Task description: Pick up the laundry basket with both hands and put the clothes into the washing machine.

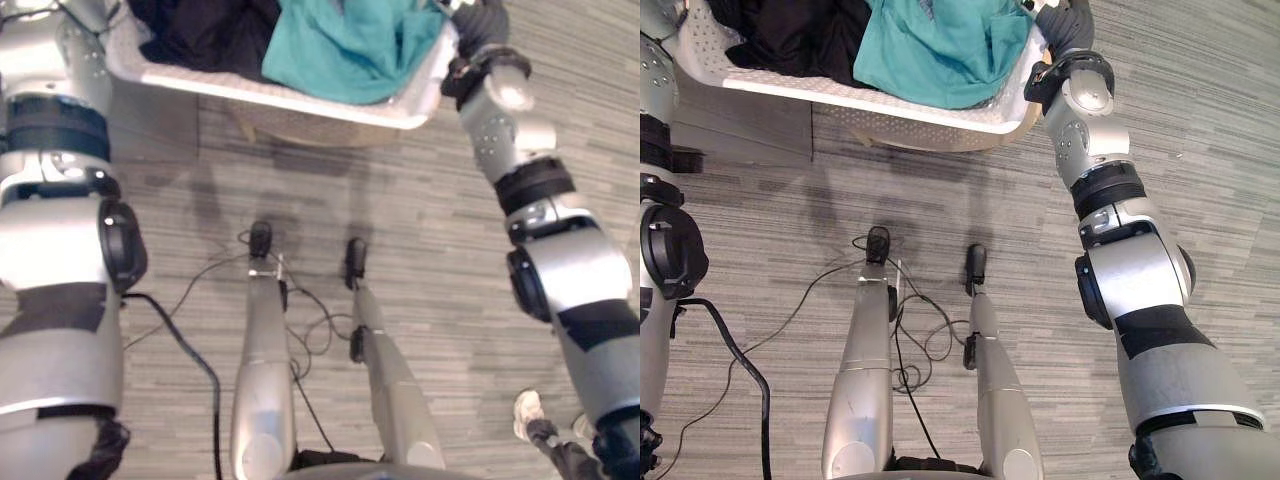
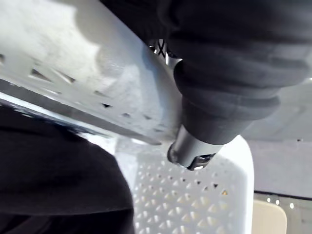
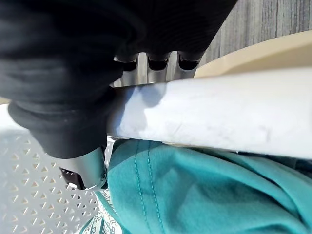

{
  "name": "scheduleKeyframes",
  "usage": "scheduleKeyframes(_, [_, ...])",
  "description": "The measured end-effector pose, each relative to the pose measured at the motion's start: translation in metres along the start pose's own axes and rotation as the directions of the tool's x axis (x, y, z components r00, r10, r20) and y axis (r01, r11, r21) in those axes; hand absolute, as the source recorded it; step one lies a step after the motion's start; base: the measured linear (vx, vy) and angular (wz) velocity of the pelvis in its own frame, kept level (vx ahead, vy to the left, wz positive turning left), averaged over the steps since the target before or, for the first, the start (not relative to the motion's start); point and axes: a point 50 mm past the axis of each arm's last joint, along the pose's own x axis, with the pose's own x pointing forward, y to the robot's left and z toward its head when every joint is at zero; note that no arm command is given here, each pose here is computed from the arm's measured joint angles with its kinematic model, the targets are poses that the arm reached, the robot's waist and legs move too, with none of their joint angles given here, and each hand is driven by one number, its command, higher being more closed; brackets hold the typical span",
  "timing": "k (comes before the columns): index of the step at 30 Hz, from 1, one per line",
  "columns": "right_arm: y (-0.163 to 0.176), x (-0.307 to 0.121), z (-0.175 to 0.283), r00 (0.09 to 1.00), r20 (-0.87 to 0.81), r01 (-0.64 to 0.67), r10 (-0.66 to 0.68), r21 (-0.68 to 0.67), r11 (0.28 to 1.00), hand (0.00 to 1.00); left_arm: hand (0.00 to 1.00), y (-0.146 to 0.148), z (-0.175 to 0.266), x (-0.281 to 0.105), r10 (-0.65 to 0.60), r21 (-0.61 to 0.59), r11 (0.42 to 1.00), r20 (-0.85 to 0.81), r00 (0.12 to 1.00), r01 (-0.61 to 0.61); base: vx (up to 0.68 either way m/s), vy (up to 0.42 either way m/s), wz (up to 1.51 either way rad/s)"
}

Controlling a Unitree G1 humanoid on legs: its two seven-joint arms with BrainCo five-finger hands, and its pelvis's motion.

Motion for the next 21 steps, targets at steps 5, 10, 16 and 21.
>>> scheduleKeyframes(5, [-0.010, 0.000, 0.001, 1.000, -0.019, -0.026, 0.025, -0.057, 0.998, 0.00, 0.00, 0.002, 0.003, 0.001, 0.011, -0.019, 1.000, 0.014, 1.000, -0.011, 0.00, 0.000, 0.00])
scheduleKeyframes(10, [-0.040, 0.000, 0.020, 1.000, 0.023, 0.024, -0.021, -0.109, 0.994, 0.00, 0.00, 0.003, 0.012, 0.002, 0.018, -0.045, 0.999, 0.042, 0.999, -0.016, 0.00, -0.006, 0.00])
scheduleKeyframes(16, [-0.063, -0.002, 0.039, 0.995, 0.064, 0.082, -0.073, -0.141, 0.987, 0.00, 0.00, 0.010, 0.013, 0.003, 0.032, -0.084, 0.996, 0.055, 0.998, -0.028, 0.00, -0.009, -0.01])
scheduleKeyframes(21, [-0.071, -0.002, 0.050, 0.993, 0.085, 0.099, -0.085, -0.177, 0.979, 0.00, 0.00, 0.020, 0.012, 0.000, 0.058, -0.119, 0.992, 0.075, 0.996, -0.048, 0.00, -0.006, -0.01])
